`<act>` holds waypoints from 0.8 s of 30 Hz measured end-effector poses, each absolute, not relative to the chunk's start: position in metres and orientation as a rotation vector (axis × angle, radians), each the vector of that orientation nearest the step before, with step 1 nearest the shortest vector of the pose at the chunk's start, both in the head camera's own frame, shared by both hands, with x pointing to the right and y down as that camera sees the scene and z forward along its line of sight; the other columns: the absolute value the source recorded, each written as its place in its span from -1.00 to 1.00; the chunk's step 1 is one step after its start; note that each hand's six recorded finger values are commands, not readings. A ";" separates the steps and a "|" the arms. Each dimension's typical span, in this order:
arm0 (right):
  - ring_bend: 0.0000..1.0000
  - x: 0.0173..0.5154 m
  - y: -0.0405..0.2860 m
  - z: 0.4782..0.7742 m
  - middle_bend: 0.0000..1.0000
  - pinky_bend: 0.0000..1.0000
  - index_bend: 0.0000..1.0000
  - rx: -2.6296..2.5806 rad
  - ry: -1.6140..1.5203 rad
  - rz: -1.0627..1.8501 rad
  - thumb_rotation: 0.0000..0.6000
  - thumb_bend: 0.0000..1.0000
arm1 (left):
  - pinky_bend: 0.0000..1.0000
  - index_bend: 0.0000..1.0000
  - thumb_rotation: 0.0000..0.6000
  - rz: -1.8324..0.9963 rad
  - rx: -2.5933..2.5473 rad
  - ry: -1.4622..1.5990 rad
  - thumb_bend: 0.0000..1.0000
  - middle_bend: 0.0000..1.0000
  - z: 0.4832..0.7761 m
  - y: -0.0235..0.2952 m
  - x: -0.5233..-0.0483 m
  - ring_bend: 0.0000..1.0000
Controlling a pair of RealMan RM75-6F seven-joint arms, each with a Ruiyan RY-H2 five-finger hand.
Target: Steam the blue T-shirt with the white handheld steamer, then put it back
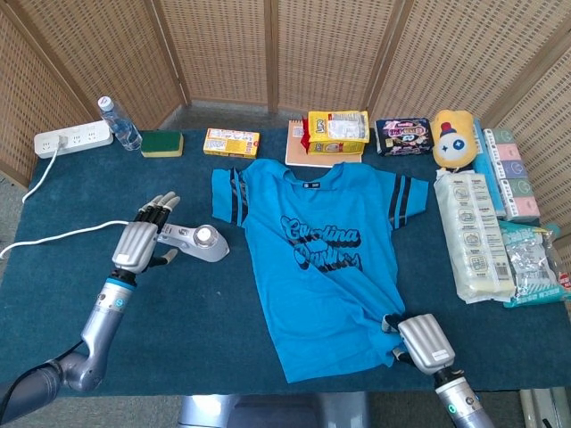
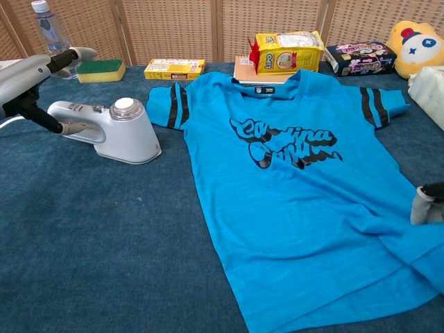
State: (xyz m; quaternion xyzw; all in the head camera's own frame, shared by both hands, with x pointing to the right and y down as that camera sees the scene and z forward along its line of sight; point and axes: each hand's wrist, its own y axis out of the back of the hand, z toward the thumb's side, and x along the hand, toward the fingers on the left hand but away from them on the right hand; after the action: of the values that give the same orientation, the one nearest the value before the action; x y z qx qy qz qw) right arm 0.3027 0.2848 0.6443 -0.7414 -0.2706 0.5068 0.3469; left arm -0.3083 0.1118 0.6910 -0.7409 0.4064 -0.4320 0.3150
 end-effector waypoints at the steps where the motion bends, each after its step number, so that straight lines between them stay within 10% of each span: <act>1: -0.24 0.303 0.286 0.645 -0.25 -0.13 -0.53 -1.924 -0.696 1.321 1.00 -0.31 | -0.81 -1.00 1.00 -1.134 -1.954 1.071 -0.51 -1.00 0.689 0.113 -0.308 -1.00; 24: -0.44 0.316 0.279 0.621 -0.47 -0.37 -0.75 -1.924 -0.791 1.241 1.00 -0.43 | -0.81 -1.00 1.00 -1.239 -1.948 1.084 -0.51 -1.00 0.611 0.165 -0.356 -1.00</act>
State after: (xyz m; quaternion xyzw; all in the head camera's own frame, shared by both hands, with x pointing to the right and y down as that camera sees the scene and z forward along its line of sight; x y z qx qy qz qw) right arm 0.3162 0.2793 0.6208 -0.7435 -0.3058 0.4795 0.3519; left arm -0.3556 0.1650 0.6115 -0.7305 0.4068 -0.4647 0.2913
